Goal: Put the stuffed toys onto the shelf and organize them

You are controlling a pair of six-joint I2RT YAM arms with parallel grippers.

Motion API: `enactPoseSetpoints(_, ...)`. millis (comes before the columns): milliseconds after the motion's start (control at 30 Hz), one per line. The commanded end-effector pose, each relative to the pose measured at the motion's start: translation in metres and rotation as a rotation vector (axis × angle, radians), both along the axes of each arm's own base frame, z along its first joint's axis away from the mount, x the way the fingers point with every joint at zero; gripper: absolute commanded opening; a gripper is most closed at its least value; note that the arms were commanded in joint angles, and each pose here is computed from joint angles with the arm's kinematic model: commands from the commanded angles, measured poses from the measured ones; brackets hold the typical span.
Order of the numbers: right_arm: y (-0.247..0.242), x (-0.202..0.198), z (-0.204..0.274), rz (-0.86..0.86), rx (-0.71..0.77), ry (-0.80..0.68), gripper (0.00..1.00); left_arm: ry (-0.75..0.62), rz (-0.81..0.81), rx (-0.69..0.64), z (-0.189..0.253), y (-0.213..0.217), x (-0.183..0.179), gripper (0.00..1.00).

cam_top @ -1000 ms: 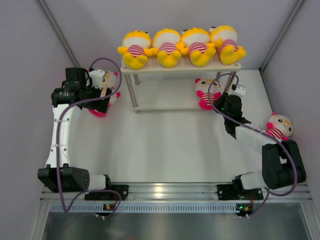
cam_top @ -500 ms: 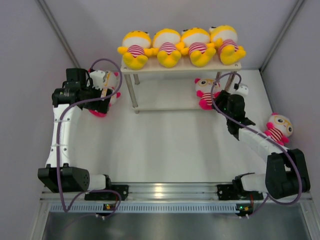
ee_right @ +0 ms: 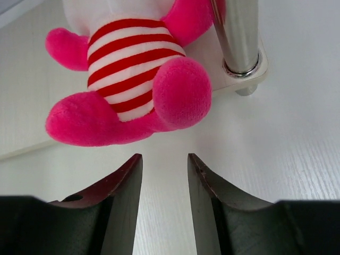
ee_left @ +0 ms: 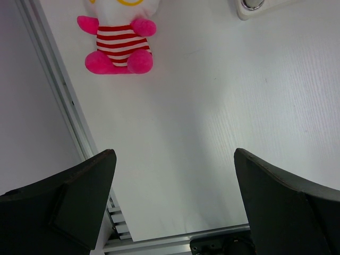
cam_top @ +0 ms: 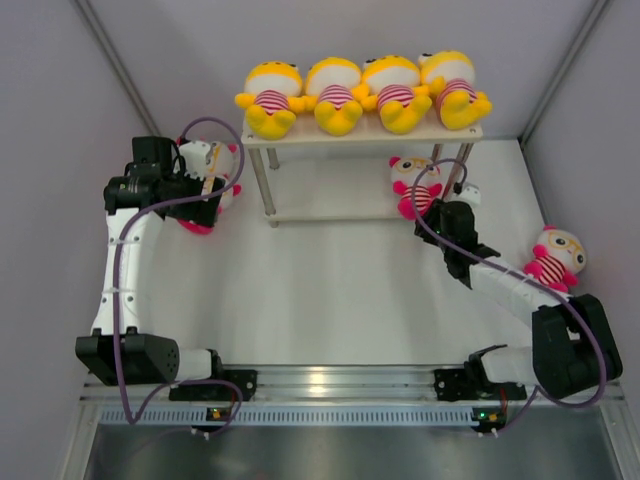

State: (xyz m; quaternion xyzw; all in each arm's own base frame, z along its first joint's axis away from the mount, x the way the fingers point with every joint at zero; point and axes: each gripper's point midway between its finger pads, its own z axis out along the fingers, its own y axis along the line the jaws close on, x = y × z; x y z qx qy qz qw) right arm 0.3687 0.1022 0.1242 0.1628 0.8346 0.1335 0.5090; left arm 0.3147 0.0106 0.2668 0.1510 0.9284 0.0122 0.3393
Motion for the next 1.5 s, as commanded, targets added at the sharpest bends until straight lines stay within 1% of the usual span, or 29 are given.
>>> enactPoseSetpoints(0, 0.011, 0.021, 0.018, -0.008, 0.037, -0.069, 0.4, -0.031, 0.012, 0.018, 0.007, 0.005, -0.003, 0.99)
enactPoseSetpoints(67, 0.01, 0.03, 0.012, -0.022, 0.016, -0.05, 0.39, -0.031, 0.013, 0.021, 0.007, 0.005, -0.003, 0.99)
enactPoseSetpoints(100, 0.011, 0.037, 0.018, -0.027, 0.014, -0.063, 0.39, -0.031, 0.016, 0.025, 0.007, 0.006, -0.003, 0.99)
enactPoseSetpoints(200, 0.011, 0.049, 0.016, -0.044, 0.0, -0.054, 0.38, -0.029, 0.019, 0.028, 0.007, 0.007, -0.004, 0.99)
enactPoseSetpoints(367, 0.007, 0.053, 0.019, -0.07, -0.011, -0.065, 0.4, -0.029, 0.022, 0.04, 0.006, 0.009, -0.004, 0.99)
enactPoseSetpoints(467, 0.0, 0.047, 0.013, -0.092, -0.031, -0.041, 0.4, -0.023, 0.019, 0.036, 0.004, 0.008, -0.004, 0.99)
enactPoseSetpoints(567, -0.006, 0.036, 0.014, -0.102, -0.035, -0.031, 0.43, -0.023, 0.016, 0.03, 0.004, 0.007, -0.004, 0.99)
enactPoseSetpoints(633, -0.017, 0.018, 0.002, -0.138, -0.049, 0.019, 0.5, -0.02, 0.016, 0.03, 0.003, 0.007, -0.005, 0.99)
enactPoseSetpoints(667, -0.022, 0.012, 0.012, -0.16, -0.043, 0.002, 0.52, -0.02, 0.014, 0.032, 0.003, 0.007, -0.005, 0.99)
enactPoseSetpoints(700, -0.036, 0.002, 0.008, -0.218, -0.075, 0.021, 0.59, -0.016, 0.013, 0.031, 0.001, 0.007, -0.005, 0.99)
enactPoseSetpoints(733, -0.045, -0.005, 0.008, -0.268, -0.078, 0.031, 0.63, -0.011, 0.012, 0.029, 0.0, 0.006, -0.005, 0.99)
enactPoseSetpoints(767, -0.059, -0.023, 0.005, -0.307, -0.111, 0.074, 0.68, -0.01, 0.008, 0.024, -0.001, 0.005, -0.005, 0.99)
enactPoseSetpoints(833, -0.086, -0.039, 0.016, -0.41, -0.128, 0.067, 0.78, -0.008, 0.002, 0.021, -0.001, 0.004, -0.003, 0.99)
enactPoseSetpoints(867, -0.097, -0.051, 0.007, -0.43, -0.151, 0.112, 0.79, -0.014, -0.007, 0.016, 0.001, 0.002, -0.003, 0.99)
enactPoseSetpoints(900, -0.106, -0.057, 0.006, -0.452, -0.152, 0.122, 0.81, -0.016, -0.012, 0.01, 0.002, 0.001, -0.003, 0.99)
enactPoseSetpoints(967, -0.138, -0.072, 0.007, -0.548, -0.149, 0.136, 0.84, -0.021, -0.016, 0.005, 0.003, 0.0, -0.003, 0.99)
enactPoseSetpoints(1000, -0.151, -0.081, 0.005, -0.59, -0.159, 0.161, 0.87, -0.023, -0.021, 0.002, 0.004, -0.001, -0.003, 0.99)
enactPoseSetpoints(1033, -0.165, -0.088, 0.008, -0.646, -0.151, 0.159, 0.87, -0.025, -0.02, 0.003, 0.004, -0.001, -0.003, 0.99)
enactPoseSetpoints(1067, -0.191, -0.098, 0.013, -0.751, -0.151, 0.163, 0.9, -0.022, -0.024, 0.002, 0.003, -0.001, -0.004, 0.99)
enactPoseSetpoints(1100, -0.208, -0.112, 0.013, -0.829, -0.184, 0.188, 0.93, -0.02, -0.023, 0.006, 0.003, -0.001, -0.005, 0.99)
enactPoseSetpoints(1133, -0.224, -0.121, 0.017, -0.914, -0.184, 0.188, 0.94, -0.021, -0.026, 0.008, 0.003, -0.001, -0.006, 0.99)
enactPoseSetpoints(1167, -0.233, -0.128, 0.024, -0.967, -0.2, 0.189, 0.95, -0.022, -0.029, 0.011, 0.003, -0.001, -0.007, 0.99)
enactPoseSetpoints(1200, -0.246, -0.142, 0.026, -1.04, -0.256, 0.212, 0.99, -0.024, -0.026, 0.01, 0.003, 0.0, -0.007, 0.99)
enactPoseSetpoints(1233, -0.253, -0.15, 0.025, -1.105, -0.261, 0.221, 0.99, -0.023, -0.034, 0.008, 0.002, -0.002, -0.007, 0.99)
enactPoseSetpoints(1300, -0.262, -0.157, 0.022, -1.159, -0.278, 0.24, 0.99, -0.021, -0.038, 0.004, 0.002, -0.003, -0.007, 0.99)
enactPoseSetpoints(1367, -0.272, -0.164, 0.01, -1.201, -0.246, 0.285, 0.99, -0.028, -0.049, -0.002, 0.004, -0.006, -0.007, 0.99)
enactPoseSetpoints(1400, -0.272, -0.161, 0.004, -1.19, -0.198, 0.294, 0.99, -0.028, -0.05, -0.001, 0.004, -0.007, -0.007, 0.99)
enactPoseSetpoints(1433, -0.286, -0.166, 0.003, -1.236, -0.164, 0.284, 0.99, -0.034, -0.049, 0.002, 0.006, -0.006, -0.007, 0.99)
enactPoseSetpoints(1467, -0.292, -0.167, 0.001, -1.24, -0.139, 0.274, 0.99, -0.038, -0.048, 0.007, 0.008, -0.006, -0.007, 0.99)
